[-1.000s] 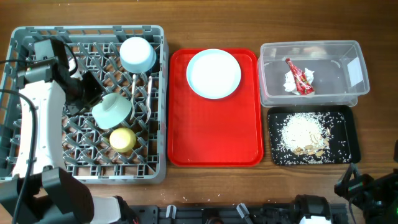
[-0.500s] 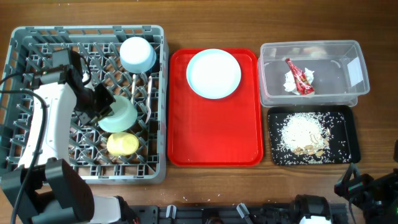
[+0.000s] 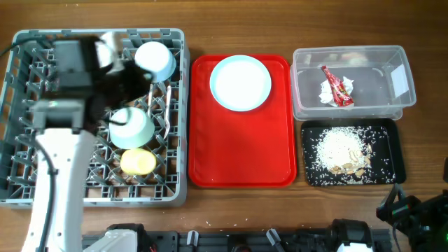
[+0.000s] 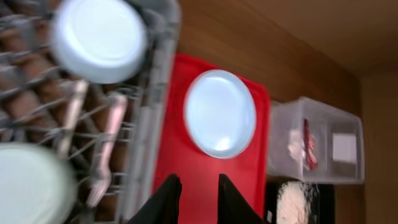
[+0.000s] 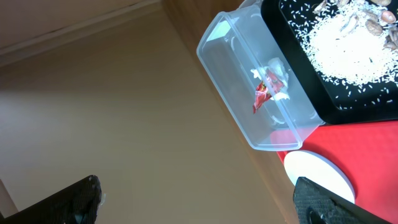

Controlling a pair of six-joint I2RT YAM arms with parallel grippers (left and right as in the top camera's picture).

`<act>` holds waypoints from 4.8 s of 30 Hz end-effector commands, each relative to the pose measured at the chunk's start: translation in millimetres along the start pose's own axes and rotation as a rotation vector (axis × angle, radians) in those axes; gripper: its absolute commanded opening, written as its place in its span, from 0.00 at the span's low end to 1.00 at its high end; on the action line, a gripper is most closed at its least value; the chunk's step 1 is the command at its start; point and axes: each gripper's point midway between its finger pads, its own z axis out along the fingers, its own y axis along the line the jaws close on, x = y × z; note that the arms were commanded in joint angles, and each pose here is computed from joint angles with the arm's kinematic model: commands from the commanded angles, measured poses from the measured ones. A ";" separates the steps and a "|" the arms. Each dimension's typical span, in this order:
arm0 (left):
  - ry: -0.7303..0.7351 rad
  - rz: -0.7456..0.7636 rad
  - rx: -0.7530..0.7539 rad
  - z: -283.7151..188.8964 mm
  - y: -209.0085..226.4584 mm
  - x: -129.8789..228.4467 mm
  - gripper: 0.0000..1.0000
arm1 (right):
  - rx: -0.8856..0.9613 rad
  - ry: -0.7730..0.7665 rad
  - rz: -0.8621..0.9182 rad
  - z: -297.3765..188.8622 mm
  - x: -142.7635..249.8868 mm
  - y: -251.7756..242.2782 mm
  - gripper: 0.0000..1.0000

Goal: Sort waste into correct bins and load items into the dishwasher rack
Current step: 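Move the left gripper to the light blue plate and grasp its rim, then lift the plate and carry it to the back of the rack, then stand the plate upright in the rack slots and release it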

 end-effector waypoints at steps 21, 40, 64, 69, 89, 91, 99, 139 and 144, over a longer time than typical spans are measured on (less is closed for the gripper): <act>0.176 0.585 -0.095 294.4 -134.1 161.8 0.39 | -0.005 -0.011 0.008 -0.2 -2.3 0.0 1.00; -0.009 0.527 0.068 157.5 -196.9 81.1 0.04 | -0.005 -0.011 0.009 -0.2 -2.3 0.0 1.00; 0.421 -0.367 0.964 43.3 -2.1 -52.4 0.04 | -0.005 -0.011 0.009 -0.2 -2.3 0.0 1.00; 0.424 -0.452 0.944 47.1 16.1 -59.5 0.04 | -0.005 -0.011 0.008 -0.2 -2.3 0.0 1.00; 0.405 -0.429 0.922 32.8 -11.7 -105.4 0.04 | -0.005 -0.011 0.008 -0.2 -2.3 0.0 1.00; 0.390 -0.430 0.901 38.7 -13.4 -105.8 0.04 | -0.005 -0.011 0.009 -0.2 -2.3 0.0 1.00; 0.298 -0.392 0.858 47.9 -10.6 -117.6 0.04 | -0.005 -0.011 0.008 -0.2 -2.3 0.0 1.00; 0.246 -0.326 0.832 59.7 -6.3 -116.3 0.04 | -0.005 -0.011 0.009 -0.2 -2.3 0.0 0.99; 0.272 -0.363 0.822 77.1 4.0 -112.6 0.04 | -0.005 -0.011 0.009 -0.2 -2.3 0.0 1.00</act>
